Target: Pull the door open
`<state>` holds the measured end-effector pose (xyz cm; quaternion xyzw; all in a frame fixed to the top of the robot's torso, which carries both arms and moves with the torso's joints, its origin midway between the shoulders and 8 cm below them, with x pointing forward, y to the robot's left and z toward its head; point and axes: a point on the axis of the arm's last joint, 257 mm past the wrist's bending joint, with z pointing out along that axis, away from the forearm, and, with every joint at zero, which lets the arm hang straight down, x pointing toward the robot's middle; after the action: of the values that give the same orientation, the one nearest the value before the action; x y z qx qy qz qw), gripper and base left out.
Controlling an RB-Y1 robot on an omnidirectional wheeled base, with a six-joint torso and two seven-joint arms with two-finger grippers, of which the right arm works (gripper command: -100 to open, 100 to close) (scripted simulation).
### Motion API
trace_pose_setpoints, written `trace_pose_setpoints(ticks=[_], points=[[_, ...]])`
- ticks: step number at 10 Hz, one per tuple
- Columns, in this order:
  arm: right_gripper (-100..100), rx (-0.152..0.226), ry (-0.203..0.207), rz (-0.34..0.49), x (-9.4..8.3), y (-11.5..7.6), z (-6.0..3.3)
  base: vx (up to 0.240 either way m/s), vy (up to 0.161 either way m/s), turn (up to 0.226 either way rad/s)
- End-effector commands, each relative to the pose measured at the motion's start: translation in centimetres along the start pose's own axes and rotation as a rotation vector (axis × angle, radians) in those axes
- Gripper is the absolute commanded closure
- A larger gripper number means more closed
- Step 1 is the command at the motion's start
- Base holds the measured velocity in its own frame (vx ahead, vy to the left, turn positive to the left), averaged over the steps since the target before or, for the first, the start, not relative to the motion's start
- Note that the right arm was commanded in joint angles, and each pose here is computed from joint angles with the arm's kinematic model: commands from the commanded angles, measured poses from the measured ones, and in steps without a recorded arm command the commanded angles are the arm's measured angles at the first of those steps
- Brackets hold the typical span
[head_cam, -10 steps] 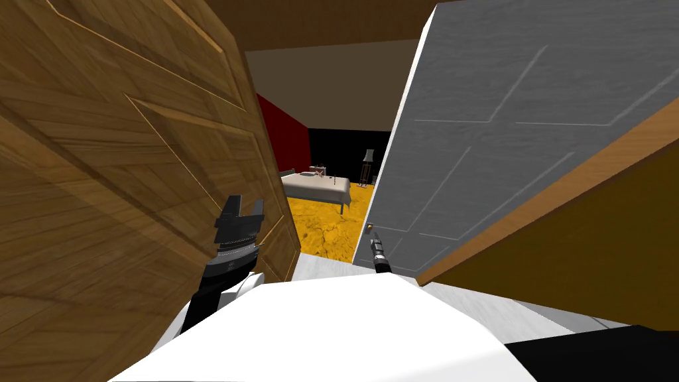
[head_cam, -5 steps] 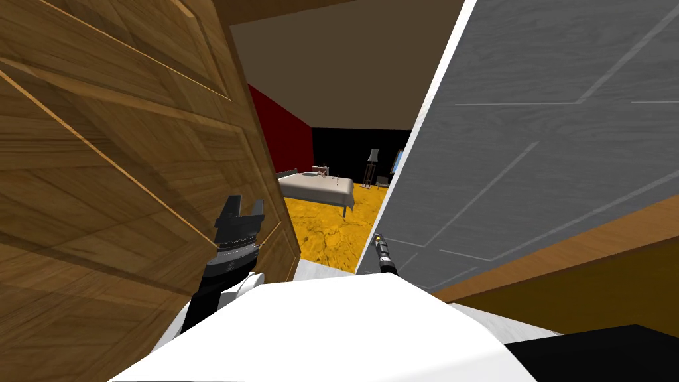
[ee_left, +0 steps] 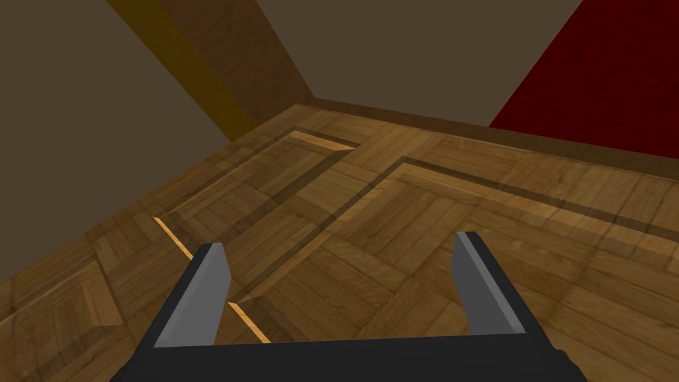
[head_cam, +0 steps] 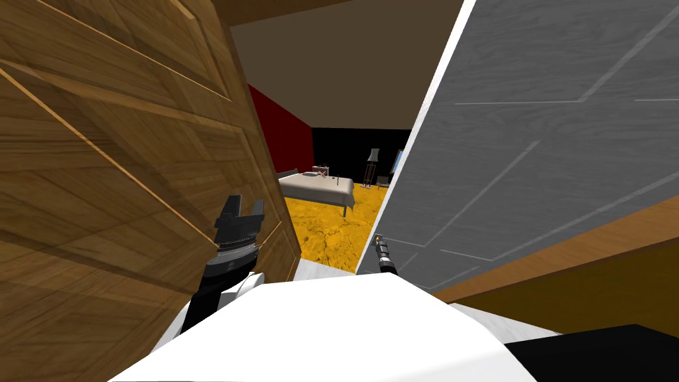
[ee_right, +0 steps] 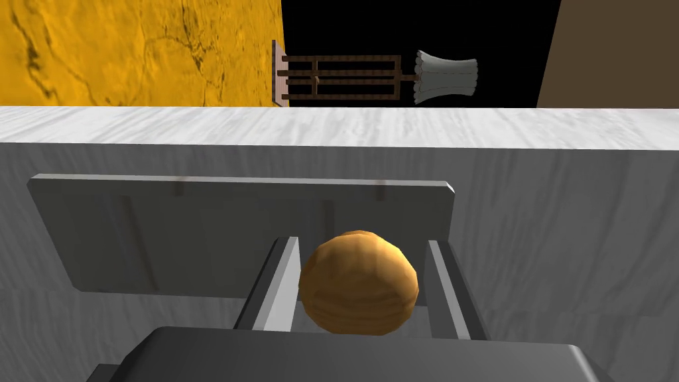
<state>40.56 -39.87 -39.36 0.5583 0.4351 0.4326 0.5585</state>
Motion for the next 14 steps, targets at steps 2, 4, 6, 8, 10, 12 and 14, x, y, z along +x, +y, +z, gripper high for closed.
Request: trace_pose_setpoints(ticks=[2,4,6,8,10,12,14], points=[[100,-0.005,-0.001,0.0,-0.1,0.2,0.14,0.0,0.0,0.0],[100,-0.002,0.017,0.001,-0.1,0.1,-0.25,-0.149,-0.043,0.128],[100,-0.003,0.036,0.001,-0.3,0.1,-0.51,-0.177,-0.012,0.104],[100,-0.004,0.056,0.001,-0.4,0.2,-0.82,-0.189,-0.004,0.108],[100,-0.004,0.076,0.002,-0.5,0.2,-1.13,-0.231,-0.009,0.112],[100,-0.002,0.097,0.003,-0.6,0.2,-1.47,-0.212,-0.031,0.118],[100,0.005,0.11,0.003,-0.5,-0.2,-2.18,-0.109,-0.002,0.063]])
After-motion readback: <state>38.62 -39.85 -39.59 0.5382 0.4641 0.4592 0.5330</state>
